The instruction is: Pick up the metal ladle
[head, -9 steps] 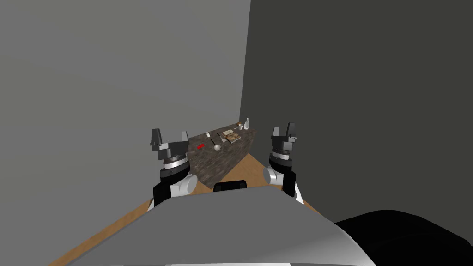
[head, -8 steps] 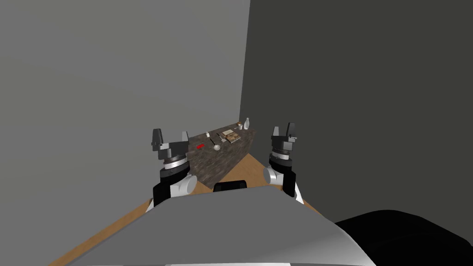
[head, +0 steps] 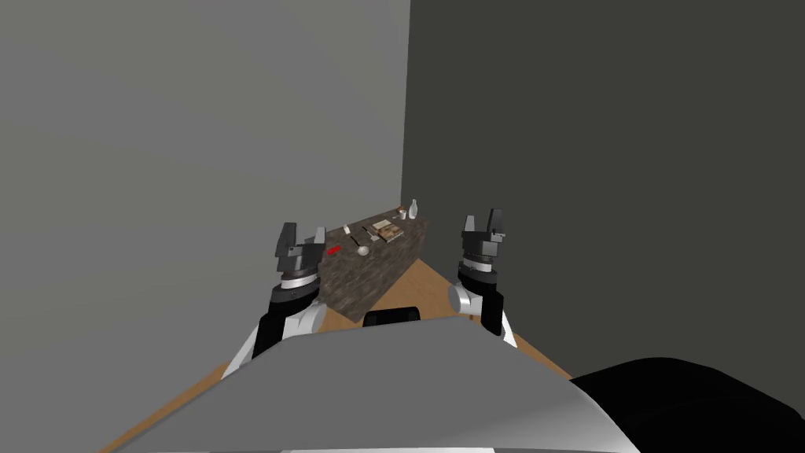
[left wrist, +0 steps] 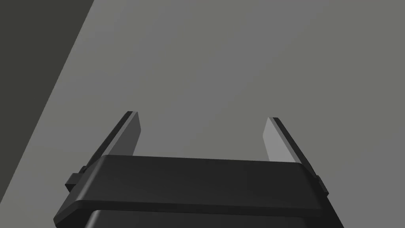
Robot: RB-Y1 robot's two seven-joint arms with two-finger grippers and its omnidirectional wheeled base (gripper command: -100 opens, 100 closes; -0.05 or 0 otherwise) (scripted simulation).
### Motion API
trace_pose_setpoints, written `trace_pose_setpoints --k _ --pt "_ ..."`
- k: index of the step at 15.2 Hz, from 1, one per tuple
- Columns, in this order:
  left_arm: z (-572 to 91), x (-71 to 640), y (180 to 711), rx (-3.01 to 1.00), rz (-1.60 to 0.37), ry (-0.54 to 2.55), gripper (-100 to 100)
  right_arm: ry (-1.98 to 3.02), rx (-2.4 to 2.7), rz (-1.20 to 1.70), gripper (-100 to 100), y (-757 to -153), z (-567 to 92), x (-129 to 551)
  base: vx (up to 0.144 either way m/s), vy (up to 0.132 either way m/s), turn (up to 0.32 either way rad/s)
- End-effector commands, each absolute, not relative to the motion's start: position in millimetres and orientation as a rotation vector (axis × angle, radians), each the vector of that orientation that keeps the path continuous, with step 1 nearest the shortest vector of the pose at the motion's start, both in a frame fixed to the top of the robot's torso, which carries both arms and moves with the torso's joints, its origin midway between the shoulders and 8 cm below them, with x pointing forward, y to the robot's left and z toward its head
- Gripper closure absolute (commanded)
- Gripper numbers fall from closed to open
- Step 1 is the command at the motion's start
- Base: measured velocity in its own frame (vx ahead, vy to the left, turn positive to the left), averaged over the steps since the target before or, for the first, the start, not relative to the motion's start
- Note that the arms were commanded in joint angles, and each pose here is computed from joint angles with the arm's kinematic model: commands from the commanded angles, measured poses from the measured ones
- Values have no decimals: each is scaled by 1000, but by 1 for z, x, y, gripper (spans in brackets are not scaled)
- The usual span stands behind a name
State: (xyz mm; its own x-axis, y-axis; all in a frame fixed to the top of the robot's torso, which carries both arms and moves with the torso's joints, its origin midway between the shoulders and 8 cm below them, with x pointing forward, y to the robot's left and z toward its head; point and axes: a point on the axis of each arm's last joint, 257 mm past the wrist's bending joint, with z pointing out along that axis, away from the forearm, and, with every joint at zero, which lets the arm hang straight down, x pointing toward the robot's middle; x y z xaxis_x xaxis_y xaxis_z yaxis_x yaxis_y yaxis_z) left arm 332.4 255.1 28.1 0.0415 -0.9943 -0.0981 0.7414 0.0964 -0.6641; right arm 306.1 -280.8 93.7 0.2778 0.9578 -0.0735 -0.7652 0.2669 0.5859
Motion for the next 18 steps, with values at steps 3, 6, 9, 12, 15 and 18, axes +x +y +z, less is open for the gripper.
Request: trace_pose_setpoints --k 3,6,9,12,15,18 --pt "11 338 245 -393 -1338 765 -100 463 490 1220 0 -281 94 306 -13 -1 -157" --pt "2 340 240 -333 -1297 833 -100 463 490 1220 0 -281 94 306 -14 6 -195" --pt "-19 343 236 -229 -1217 946 -100 463 490 1220 0 -281 94 306 -15 9 -203" --pt "-34 344 230 -140 -1160 1030 -100 463 490 1220 0 -281 94 306 -12 14 -243" --pt "-49 345 228 -67 -1109 1098 -100 463 490 1220 0 -281 94 306 -12 13 -130" --pt "-65 345 227 8 -1056 1164 -100 463 490 1220 0 -281 94 306 -12 19 -204"
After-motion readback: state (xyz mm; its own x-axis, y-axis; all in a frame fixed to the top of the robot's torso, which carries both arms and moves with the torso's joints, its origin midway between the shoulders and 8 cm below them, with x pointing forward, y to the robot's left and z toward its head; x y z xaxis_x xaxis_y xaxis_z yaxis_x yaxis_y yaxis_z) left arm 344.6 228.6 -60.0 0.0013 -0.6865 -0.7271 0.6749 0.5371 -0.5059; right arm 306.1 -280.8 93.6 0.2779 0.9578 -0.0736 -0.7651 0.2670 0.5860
